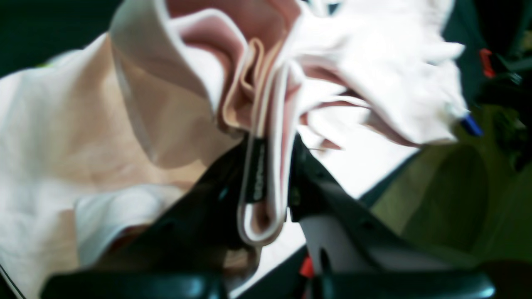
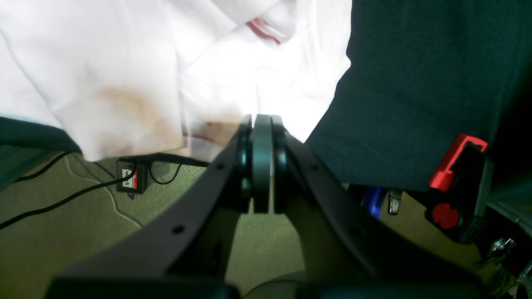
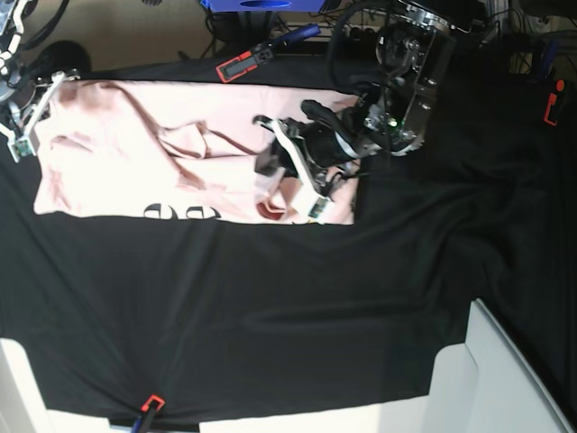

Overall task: Fold the T-shirt properly
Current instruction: 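Open the left gripper and withdraw it from the folded shirt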

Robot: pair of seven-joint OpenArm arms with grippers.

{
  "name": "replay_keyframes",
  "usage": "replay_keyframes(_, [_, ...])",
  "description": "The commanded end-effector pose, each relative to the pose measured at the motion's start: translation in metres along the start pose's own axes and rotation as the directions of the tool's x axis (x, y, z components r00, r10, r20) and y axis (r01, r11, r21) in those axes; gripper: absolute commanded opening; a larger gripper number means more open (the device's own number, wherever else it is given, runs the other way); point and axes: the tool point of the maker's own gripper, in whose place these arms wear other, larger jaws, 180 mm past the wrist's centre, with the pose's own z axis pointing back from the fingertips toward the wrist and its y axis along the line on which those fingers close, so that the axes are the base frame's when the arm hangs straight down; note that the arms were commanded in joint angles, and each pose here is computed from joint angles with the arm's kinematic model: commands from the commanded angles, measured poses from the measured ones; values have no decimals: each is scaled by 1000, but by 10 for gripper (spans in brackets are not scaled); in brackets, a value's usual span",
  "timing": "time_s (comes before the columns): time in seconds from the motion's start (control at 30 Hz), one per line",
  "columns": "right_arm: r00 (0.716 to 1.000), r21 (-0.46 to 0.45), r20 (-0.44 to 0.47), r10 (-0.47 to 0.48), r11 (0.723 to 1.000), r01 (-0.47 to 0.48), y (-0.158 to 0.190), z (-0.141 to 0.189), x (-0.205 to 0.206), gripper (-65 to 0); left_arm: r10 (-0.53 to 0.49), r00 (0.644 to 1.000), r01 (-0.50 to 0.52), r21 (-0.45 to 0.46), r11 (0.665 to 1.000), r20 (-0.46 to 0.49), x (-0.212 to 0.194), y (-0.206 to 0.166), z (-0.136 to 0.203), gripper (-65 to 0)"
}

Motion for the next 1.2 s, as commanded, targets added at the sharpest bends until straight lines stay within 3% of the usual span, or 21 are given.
replay_keyframes(0.0, [1000,-15,26,9,1000,-8,-6,4,7,-647,-20,998,22,-35,999,51,19,-10,-1,-576])
replay_keyframes(0.07, [1000,-15,26,9,1000,-8,-6,4,7,-647,-36,998,38,-55,998,43,18,-19,-4,-492])
replay_keyframes(0.13, [1000,-15,26,9,1000,-8,-6,4,7,-647,-48,998,51,-68,996,46,21,-24,-6,-448])
replay_keyframes(0.47, [1000,-9,27,15,1000,-15,-4,3,8,-647,-94,990,106,-119,987,105,52,-48,-15,-411])
replay_keyframes(0.67, [993,60,42,107,992,-110,28,-1,20,-641,-106,970,114,-27,993,217,96,-15,10,-425])
replay_keyframes(0.7, [990,59,62,130,989,-134,32,3,28,-641,-98,967,96,21,995,233,102,5,19,-459])
replay_keyframes(0.77, [982,42,100,163,985,-168,35,13,42,-640,-67,965,39,114,993,252,103,46,39,-610])
replay_keyframes(0.8, [979,32,101,178,983,-182,35,18,45,-640,-45,967,2,171,985,250,96,71,51,-650])
replay_keyframes(0.9, [967,7,108,229,973,-231,38,29,62,-640,5,972,-84,322,943,237,72,136,91,-650])
replay_keyframes(1.03, [944,45,123,307,948,-314,65,29,85,-640,76,982,-155,501,851,175,20,207,154,-650])
replay_keyframes(1.17, [903,89,172,393,907,-411,101,28,115,-640,149,982,-191,624,757,119,-28,252,210,-650])
